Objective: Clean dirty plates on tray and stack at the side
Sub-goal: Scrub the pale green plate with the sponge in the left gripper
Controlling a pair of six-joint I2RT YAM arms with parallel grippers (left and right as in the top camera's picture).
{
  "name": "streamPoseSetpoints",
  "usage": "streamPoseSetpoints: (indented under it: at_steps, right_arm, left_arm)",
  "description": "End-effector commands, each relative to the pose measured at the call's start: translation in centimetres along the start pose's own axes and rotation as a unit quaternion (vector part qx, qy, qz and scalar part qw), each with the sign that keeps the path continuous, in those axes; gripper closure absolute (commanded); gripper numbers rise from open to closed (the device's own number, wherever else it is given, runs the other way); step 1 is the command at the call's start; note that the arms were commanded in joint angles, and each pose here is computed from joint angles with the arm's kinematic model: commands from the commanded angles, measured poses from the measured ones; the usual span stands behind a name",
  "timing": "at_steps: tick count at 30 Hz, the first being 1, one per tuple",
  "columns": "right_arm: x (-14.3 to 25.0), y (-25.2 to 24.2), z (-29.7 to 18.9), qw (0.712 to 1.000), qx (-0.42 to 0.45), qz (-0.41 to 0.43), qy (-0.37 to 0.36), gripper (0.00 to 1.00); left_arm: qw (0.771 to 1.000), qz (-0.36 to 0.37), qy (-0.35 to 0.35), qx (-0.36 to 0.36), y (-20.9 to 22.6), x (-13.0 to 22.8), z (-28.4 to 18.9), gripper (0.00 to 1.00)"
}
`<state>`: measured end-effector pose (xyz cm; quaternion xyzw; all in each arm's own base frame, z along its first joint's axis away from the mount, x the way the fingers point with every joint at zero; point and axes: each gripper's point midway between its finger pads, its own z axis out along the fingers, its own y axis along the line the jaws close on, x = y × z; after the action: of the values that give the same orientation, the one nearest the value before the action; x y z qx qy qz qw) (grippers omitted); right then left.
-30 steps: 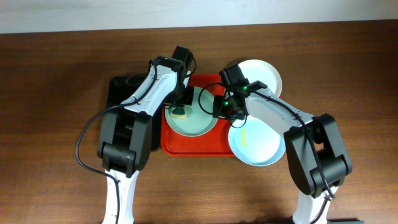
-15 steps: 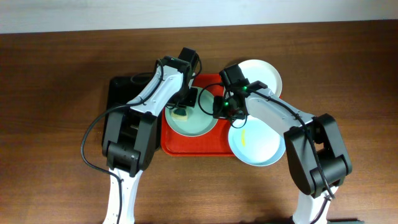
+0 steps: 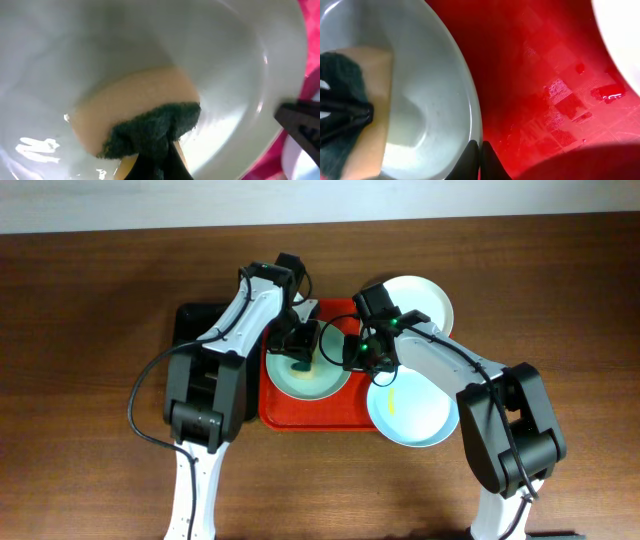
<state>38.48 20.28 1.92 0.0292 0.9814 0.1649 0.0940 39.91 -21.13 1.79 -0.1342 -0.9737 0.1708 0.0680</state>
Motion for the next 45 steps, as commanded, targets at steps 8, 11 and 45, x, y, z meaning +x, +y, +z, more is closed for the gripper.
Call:
streamPoseSetpoints:
  at_steps: [8, 11, 45]
  right_arm:
    - [0.9, 0.0, 0.6, 1.0, -0.003, -0.006, 0.015, 0.96]
    - [0.9, 0.0, 0.6, 1.0, -0.003, -0.006, 0.015, 0.96]
    - [0.9, 0.0, 0.6, 1.0, -0.003, -0.006, 0.015, 0.96]
  left_arm:
    - [0.997, 0.015, -0.068, 0.043, -0.7, -2.9, -8.9, 1.0]
    - [0.999, -0.005, -0.049, -0.008, 1.9, -2.0, -8.5, 1.0]
    - [0.993, -0.013, 0.051, 0.107, -4.3, 2.9, 4.9, 1.0]
